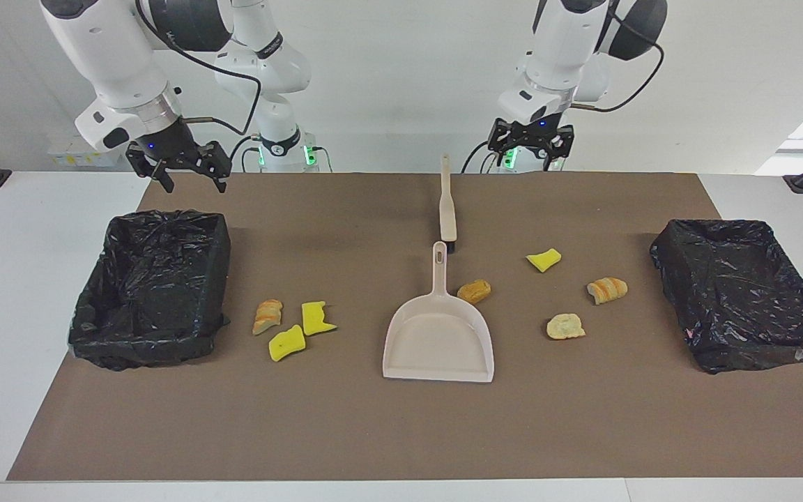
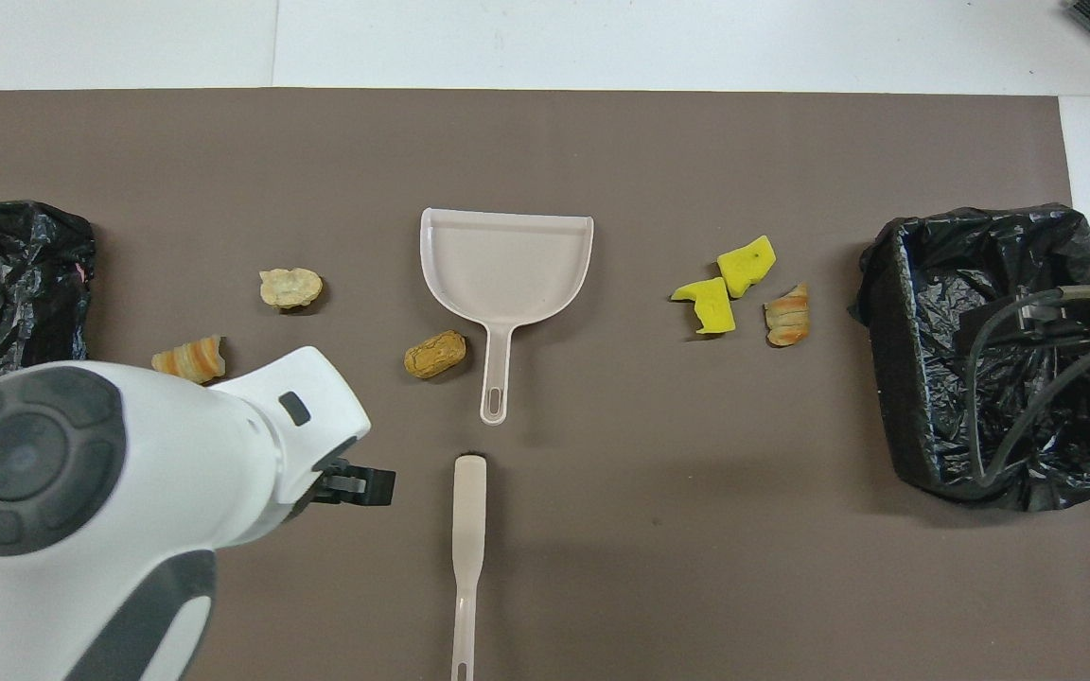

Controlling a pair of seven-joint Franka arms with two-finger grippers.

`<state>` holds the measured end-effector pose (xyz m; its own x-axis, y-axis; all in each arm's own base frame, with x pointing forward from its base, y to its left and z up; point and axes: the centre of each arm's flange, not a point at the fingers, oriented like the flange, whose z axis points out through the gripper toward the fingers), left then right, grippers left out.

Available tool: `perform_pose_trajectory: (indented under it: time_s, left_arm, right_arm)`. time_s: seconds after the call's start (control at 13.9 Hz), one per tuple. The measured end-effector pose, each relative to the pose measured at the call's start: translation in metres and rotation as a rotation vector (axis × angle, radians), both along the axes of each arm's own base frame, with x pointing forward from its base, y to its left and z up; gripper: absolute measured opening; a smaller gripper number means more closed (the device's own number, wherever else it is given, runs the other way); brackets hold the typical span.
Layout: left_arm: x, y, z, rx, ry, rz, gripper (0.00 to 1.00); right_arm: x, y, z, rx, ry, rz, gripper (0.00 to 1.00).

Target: Sweep and dump trash in bin

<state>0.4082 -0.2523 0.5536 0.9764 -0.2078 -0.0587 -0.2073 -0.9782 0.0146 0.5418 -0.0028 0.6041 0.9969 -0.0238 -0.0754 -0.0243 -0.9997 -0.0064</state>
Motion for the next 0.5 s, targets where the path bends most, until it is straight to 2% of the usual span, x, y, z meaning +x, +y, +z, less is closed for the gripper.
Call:
perform_pose_trajectory:
  time_s: [0.5]
  left_arm:
    - [-0.075,-0.055,-0.090,0.013,0.068,-0.039,1.00]
  right_arm:
    - [-0.001,-0.013,-0.001,0.000,0.007,-0.024,1.00]
